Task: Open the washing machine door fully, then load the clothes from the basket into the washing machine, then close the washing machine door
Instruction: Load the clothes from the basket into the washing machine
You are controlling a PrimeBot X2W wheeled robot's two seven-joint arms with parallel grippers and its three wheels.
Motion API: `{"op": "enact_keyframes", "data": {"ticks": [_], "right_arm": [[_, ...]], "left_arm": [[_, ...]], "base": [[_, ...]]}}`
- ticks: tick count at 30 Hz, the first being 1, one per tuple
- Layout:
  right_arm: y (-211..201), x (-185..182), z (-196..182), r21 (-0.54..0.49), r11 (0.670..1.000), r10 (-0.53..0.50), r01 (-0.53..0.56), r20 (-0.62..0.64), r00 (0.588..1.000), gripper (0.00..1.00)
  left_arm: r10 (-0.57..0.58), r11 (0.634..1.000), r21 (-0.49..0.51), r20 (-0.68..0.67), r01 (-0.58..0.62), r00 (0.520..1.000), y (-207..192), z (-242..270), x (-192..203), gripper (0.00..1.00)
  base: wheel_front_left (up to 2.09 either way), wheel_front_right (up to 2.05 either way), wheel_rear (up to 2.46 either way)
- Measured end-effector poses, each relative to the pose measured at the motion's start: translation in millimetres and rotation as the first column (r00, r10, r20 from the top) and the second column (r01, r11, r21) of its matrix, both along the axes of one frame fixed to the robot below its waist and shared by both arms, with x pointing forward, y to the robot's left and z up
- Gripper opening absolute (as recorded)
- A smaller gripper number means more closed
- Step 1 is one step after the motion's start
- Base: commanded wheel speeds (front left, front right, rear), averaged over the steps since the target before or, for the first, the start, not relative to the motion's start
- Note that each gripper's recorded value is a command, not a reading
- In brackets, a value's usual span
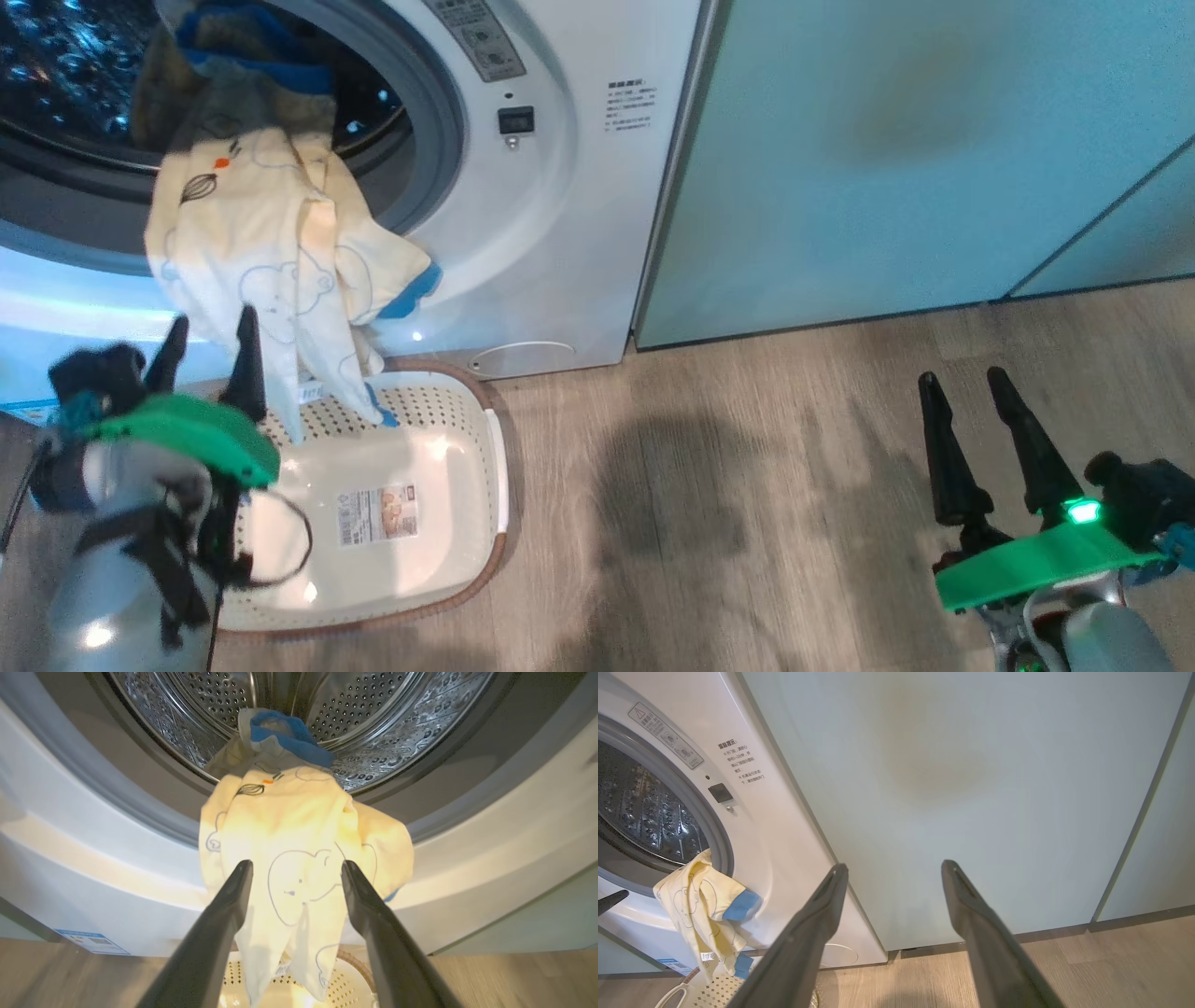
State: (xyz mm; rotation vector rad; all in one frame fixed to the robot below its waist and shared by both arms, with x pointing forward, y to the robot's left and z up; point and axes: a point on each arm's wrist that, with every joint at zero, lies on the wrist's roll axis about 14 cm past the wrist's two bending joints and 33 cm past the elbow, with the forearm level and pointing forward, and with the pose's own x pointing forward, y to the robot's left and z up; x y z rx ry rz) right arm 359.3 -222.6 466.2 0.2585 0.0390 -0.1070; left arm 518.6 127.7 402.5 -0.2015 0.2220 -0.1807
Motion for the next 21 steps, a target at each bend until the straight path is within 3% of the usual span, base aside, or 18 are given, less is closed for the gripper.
{"op": "enact_keyframes", "data": {"ticks": [10,21], "right_arm": [[8.8,1.7,1.1,0.005,1.000,0.031,-0.031,0.007,1.000,1.00],[6.1,1.6,-2.6,0.005,1.000,0.023,-0.023,-0.006,1.000,1.00]], "left_arm": [[0.001,1.000,-0.009,-0.053,-0.002,0.999,5.6,-18.8,-50.3,1.00],[0.019,1.000,0.013,-0.055,-0.018,0.998,7.6,-23.0,-68.6,1.00]], "base": [[0.00,0.00,0.00],[0.00,0.00,0.00]]}}
